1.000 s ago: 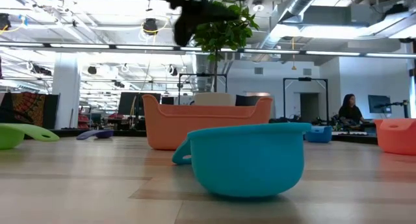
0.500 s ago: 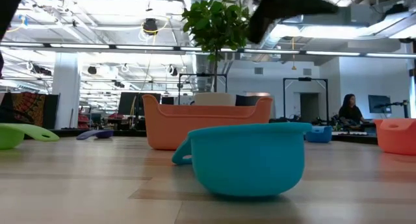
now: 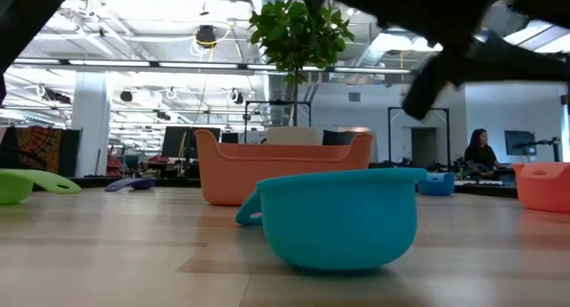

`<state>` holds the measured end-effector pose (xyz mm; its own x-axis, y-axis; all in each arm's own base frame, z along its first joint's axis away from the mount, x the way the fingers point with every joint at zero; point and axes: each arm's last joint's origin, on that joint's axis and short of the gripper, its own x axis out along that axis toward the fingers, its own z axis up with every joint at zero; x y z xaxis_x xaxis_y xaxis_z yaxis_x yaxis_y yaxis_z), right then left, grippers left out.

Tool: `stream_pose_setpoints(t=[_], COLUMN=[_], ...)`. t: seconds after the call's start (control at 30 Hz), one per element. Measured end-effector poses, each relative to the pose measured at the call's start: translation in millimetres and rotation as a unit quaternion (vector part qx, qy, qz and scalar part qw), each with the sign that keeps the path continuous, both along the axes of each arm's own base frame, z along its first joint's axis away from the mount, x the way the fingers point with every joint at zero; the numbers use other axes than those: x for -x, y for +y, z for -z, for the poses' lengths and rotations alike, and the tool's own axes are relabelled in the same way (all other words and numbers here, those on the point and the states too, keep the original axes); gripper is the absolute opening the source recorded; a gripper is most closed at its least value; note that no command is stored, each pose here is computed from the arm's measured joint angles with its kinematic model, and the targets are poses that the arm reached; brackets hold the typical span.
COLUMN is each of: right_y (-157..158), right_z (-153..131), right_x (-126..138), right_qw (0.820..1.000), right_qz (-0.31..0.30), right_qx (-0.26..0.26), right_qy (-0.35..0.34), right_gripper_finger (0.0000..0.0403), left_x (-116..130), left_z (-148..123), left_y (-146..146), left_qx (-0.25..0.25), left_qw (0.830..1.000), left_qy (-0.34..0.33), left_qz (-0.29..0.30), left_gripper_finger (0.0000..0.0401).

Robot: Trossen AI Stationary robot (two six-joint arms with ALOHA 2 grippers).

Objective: Nest measuring cups in basket
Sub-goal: Stack the red measuring cup on top of the orange measuring cup

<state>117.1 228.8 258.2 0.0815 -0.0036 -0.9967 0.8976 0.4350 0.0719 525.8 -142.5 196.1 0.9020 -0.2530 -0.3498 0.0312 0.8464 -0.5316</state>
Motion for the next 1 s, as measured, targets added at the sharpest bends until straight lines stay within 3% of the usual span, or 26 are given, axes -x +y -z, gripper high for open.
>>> stream_pose_setpoints(t=[0.23, 0.47, 0.67, 1.0], right_y=[4, 21, 28, 27], right_z=[5, 29, 45, 50], right_x=[-6, -18, -27, -38], right_qw=[1.000, 1.000, 1.000, 0.999], right_qz=[0.006, 0.014, 0.023, 0.039], right_qx=[-0.011, -0.002, 0.011, 0.011], right_qy=[-0.009, -0.004, 0.003, -0.010], right_gripper_finger=[0.0200, 0.0213, 0.0242, 0.0237], left_x=[4, 11, 11, 4], left_z=[38, 39, 39, 45], left_y=[-35, -50, -52, -53], left_qx=[-0.008, -0.036, -0.015, 0.044], left_qw=[0.998, 0.998, 0.999, 0.999], left_qy=[0.037, 0.040, 0.036, 0.006], left_qz=[0.047, 0.017, 0.010, -0.005], left_gripper_finger=[0.0122, 0.0122, 0.0122, 0.0122])
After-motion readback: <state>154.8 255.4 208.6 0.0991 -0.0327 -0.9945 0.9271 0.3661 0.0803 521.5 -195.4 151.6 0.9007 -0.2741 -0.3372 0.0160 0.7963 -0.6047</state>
